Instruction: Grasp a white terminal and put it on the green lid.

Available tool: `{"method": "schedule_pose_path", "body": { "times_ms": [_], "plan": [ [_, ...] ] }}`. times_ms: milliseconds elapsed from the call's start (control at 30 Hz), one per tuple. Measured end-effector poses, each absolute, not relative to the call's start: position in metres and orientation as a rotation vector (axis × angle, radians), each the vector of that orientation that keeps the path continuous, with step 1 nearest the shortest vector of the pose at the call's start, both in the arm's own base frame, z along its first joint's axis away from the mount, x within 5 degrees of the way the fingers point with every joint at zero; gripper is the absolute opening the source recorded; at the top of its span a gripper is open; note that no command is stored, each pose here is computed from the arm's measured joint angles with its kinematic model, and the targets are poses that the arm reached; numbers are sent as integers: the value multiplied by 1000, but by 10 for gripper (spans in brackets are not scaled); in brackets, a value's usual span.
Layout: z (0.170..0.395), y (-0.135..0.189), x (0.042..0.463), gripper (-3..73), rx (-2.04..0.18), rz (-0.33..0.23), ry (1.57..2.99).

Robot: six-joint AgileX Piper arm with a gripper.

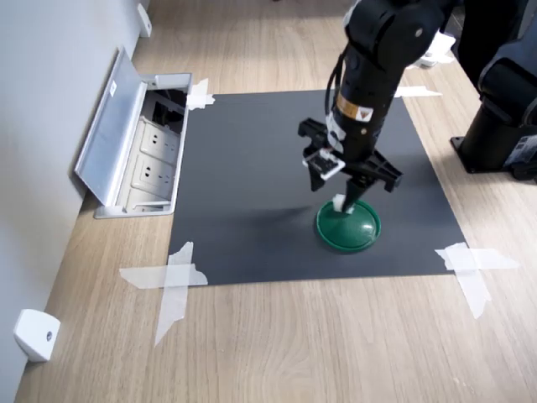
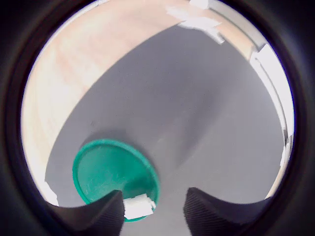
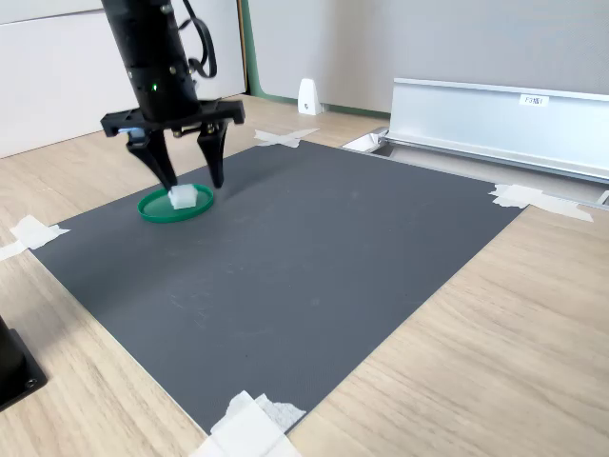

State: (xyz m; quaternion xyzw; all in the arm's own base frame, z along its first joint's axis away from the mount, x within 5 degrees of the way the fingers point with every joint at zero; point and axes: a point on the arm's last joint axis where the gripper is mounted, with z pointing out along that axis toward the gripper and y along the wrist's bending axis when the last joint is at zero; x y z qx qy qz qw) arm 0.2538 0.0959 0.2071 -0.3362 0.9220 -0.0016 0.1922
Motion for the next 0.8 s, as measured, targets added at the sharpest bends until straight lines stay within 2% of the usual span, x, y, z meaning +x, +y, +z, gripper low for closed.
{"method": "schedule_pose_path", "body": {
  "times_ms": [67, 167, 267, 433, 600, 700, 800],
  "plan": [
    [214, 95, 252, 334, -889, 37, 2582],
    [225, 96, 248, 135, -850, 103, 2550],
    [243, 95, 236, 28, -842, 159, 2475],
    [275, 82, 200, -4, -751, 166, 2268],
    [281, 55, 155, -5, -528, 158, 2049],
    [279, 31, 127, -7, -337, 102, 1890],
    [271, 11, 106, -7, -181, 11, 1776]
  ]
}}
